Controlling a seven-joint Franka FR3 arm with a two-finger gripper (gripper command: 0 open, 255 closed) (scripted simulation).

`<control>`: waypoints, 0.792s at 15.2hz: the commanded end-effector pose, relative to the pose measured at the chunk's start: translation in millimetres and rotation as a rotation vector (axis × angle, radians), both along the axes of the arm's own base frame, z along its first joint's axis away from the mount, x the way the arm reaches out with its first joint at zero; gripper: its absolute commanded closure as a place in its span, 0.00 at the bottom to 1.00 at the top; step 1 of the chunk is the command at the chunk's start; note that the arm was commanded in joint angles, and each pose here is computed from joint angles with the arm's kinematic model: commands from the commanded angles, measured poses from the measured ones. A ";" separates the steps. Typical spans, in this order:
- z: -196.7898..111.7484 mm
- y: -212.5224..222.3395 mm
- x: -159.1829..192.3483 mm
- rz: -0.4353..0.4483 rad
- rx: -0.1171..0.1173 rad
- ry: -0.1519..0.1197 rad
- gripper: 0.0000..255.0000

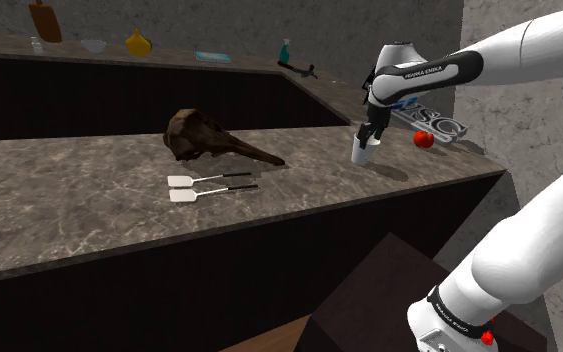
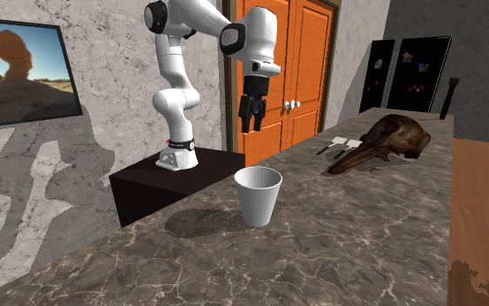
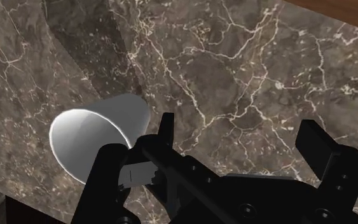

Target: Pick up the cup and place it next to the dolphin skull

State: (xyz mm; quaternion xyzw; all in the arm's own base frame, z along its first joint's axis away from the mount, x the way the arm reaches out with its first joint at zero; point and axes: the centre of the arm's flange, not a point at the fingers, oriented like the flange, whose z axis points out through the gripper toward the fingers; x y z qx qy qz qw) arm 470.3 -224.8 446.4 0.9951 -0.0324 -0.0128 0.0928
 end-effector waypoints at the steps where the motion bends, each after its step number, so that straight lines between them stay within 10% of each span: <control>1: -7.2 -18.0 16.2 0.004 -0.009 0.002 0.00; 12: -52.6 -105.7 86.0 0.018 -0.046 0.010 0.00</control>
